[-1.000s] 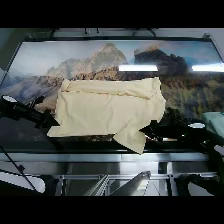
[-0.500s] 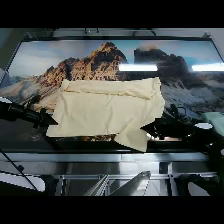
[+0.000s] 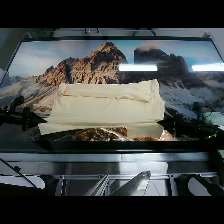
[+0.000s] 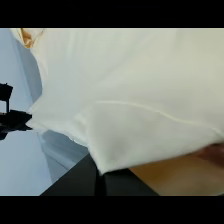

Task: Fold the shirts.

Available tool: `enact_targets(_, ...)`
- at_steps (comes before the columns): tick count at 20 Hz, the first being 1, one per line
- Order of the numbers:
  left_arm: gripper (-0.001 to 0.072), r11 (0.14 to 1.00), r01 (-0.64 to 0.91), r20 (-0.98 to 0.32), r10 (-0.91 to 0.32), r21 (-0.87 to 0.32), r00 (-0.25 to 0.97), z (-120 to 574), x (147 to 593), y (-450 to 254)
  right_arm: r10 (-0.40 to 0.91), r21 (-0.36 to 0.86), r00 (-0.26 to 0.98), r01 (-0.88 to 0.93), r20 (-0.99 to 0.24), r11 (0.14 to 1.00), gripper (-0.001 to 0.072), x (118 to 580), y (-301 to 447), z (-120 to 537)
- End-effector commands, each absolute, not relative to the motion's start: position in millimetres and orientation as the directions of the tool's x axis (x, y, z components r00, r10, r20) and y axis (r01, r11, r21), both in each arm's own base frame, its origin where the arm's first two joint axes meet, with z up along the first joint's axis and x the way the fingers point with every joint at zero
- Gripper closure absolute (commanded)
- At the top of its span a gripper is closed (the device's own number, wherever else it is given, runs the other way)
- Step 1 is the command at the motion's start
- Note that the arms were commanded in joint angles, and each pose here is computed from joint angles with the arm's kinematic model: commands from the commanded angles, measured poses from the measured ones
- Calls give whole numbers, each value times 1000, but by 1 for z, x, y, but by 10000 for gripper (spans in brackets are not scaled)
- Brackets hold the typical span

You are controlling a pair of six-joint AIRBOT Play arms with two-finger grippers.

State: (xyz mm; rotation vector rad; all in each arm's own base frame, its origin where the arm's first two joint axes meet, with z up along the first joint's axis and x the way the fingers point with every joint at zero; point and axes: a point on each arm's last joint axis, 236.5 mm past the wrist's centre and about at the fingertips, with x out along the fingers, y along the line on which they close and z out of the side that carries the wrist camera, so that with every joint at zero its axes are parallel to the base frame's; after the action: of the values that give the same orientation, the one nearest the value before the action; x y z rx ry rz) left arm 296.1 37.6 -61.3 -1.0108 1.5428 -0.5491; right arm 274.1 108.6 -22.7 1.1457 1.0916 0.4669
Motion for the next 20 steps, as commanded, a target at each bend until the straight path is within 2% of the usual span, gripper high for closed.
enact_targets(1, 690, 503, -308, -536, -844, -808, 29, -57, 295, 37, 755, 893, 478, 200, -448, 403, 694, 283, 97, -18)
enact_targets(5, 689, 438, -240, -474, -872, -866, 119, -35, 334, 26, 693, 909, 610, 114, -383, 402, 694, 331, 75, 13)
enact_targets(7, 689, 408, -189, -436, -887, -893, 148, -16, 363, 20, 694, 905, 622, 61, -364, 420, 694, 357, 72, 29)
enact_targets(12, 688, 459, -88, -466, -880, -884, 96, -9, 427, -6, 698, 861, 596, -19, -398, 508, 693, 439, 94, 28)
enact_targets(15, 688, 488, -88, -496, -860, -868, 121, -17, 467, -2, 696, 857, 597, -27, -399, 515, 694, 485, 88, 17)
enact_targets(20, 688, 497, -105, -506, -857, -861, 100, -54, 501, -10, 707, 850, 558, -6, -435, 527, 693, 517, 92, -36)
